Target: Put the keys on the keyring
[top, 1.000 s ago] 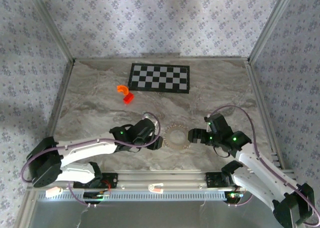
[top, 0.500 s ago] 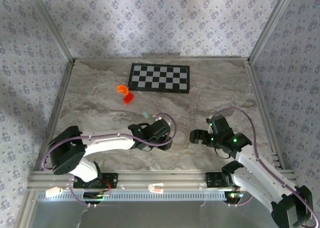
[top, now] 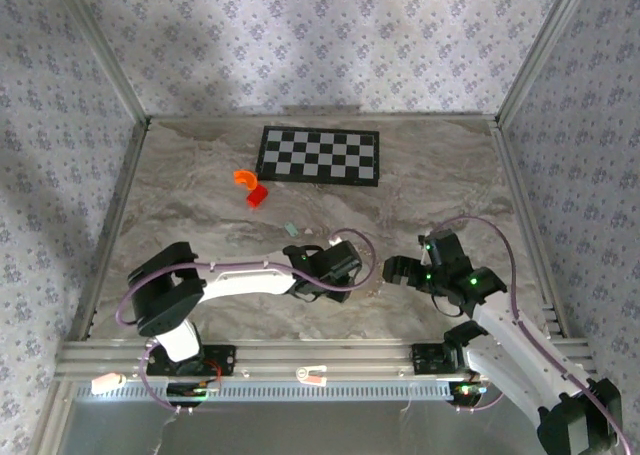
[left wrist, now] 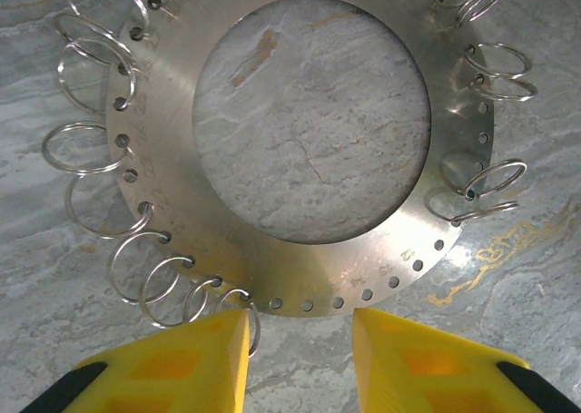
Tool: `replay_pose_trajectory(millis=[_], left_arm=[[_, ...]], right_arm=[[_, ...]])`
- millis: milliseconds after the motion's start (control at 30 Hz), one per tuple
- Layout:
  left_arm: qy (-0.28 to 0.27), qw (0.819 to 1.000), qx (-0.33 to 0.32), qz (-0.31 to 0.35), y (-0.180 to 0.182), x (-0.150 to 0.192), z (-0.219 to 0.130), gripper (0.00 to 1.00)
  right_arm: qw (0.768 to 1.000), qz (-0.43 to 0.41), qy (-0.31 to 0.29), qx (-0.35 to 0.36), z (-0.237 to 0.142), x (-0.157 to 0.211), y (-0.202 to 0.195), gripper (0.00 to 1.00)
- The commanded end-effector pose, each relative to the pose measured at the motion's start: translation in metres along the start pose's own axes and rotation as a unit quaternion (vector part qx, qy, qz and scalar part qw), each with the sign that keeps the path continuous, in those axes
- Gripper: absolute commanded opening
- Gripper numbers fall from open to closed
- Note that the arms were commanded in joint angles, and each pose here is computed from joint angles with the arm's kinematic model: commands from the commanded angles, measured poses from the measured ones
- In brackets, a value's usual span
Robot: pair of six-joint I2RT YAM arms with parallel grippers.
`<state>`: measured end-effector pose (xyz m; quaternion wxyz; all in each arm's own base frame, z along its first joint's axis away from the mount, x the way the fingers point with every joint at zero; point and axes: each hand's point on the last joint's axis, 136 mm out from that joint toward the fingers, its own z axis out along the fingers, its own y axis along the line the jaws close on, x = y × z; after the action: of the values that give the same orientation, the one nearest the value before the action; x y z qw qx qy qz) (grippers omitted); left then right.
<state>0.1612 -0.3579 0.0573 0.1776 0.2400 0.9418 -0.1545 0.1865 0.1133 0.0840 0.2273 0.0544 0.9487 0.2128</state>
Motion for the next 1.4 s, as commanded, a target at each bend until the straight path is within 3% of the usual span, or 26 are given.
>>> replay_pose_trajectory(millis=[0, 500, 1367], left_arm=[[0.013, 0.999, -0.029, 0.022, 0.002, 0.003, 0.004, 0.35], [0.027, 0.995, -0.086, 0.031, 0.019, 0.01, 0.009, 0.34], [0.032, 0.995, -0.081, 0.038, 0.011, 0.015, 0.014, 0.3]], right_arm=[[1.0, -0.002, 0.005, -0.005, 0.0, 0.003, -0.001, 1.0], [1.0, 0.004, 0.003, -0.012, -0.001, 0.0, 0.0, 1.0], [1.0, 0.0, -0.008, -0.01, -0.004, -0.003, -0.002, 1.0]])
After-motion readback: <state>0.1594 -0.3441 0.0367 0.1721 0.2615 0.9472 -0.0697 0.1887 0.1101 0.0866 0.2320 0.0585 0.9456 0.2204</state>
